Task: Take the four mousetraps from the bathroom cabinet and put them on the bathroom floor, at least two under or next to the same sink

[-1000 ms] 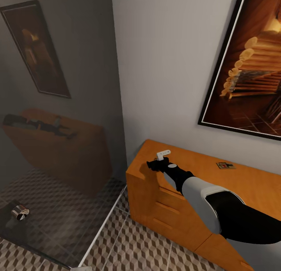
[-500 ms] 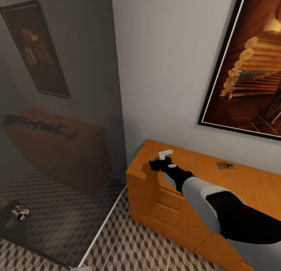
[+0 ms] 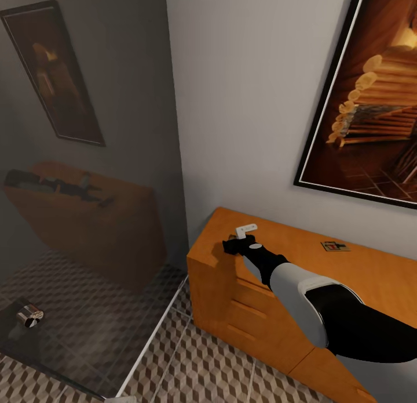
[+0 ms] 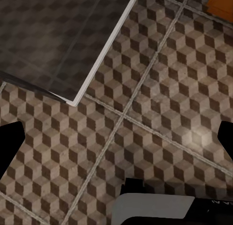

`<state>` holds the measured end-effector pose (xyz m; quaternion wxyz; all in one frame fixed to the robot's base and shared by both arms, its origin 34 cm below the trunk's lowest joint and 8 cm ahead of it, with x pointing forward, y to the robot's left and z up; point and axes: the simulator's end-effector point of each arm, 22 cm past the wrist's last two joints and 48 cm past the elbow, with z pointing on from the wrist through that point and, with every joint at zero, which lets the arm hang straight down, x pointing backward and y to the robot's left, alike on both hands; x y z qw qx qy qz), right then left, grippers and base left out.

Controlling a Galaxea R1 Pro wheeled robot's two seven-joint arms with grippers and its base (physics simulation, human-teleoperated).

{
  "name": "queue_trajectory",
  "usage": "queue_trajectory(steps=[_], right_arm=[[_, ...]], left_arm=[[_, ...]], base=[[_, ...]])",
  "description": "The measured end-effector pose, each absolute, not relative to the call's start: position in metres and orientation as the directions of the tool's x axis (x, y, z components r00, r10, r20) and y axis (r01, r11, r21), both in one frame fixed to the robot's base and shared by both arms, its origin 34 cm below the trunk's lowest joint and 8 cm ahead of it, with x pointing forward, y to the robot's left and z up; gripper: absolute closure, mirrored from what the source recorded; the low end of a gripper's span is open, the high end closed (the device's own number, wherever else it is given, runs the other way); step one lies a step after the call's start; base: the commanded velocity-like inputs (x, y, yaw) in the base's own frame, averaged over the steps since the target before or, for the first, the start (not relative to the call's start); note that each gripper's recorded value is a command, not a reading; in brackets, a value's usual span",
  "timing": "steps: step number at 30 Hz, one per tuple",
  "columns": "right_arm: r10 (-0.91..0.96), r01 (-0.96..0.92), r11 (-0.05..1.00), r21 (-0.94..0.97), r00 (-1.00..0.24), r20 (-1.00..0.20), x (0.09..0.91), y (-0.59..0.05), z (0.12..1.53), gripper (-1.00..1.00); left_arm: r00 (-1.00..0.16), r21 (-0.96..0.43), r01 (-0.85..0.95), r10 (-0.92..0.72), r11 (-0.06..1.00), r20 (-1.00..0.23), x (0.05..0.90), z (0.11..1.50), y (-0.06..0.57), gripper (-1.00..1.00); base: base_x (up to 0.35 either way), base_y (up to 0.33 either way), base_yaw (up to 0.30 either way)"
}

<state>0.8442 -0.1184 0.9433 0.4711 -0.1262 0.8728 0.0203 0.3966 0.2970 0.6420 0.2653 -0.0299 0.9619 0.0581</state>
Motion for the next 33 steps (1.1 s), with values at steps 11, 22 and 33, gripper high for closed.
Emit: queue_trajectory(steps=[11, 22, 33], right_arm=[[-0.204, -0.232, 0.969, -0.089, -0.538, -0.818, 0.843, -0.121, 0.94, -1.0], [-0.201, -0.232, 0.969, -0.085, -0.54, -0.818, 0.842, -0.121, 0.939, -1.0], [-0.201, -0.235, 0.969, -0.081, -0.547, -0.813, 0.841, -0.12, 0.932, -1.0]], left_arm=[[-0.857, 0.096, -0.089, -0.027, 0.991, -0.514, 0.397, 0.642, 0.297, -1.0], [-0.858, 0.096, -0.089, -0.027, 0.991, -0.514, 0.396, 0.642, 0.297, -1.0], [-0.863, 0.097, -0.087, -0.027, 0.991, -0.505, 0.393, 0.639, 0.297, -1.0]], base=[[0.0, 0.0, 0.0], [0.0, 0.0, 0.0], [0.0, 0.0, 0.0]])
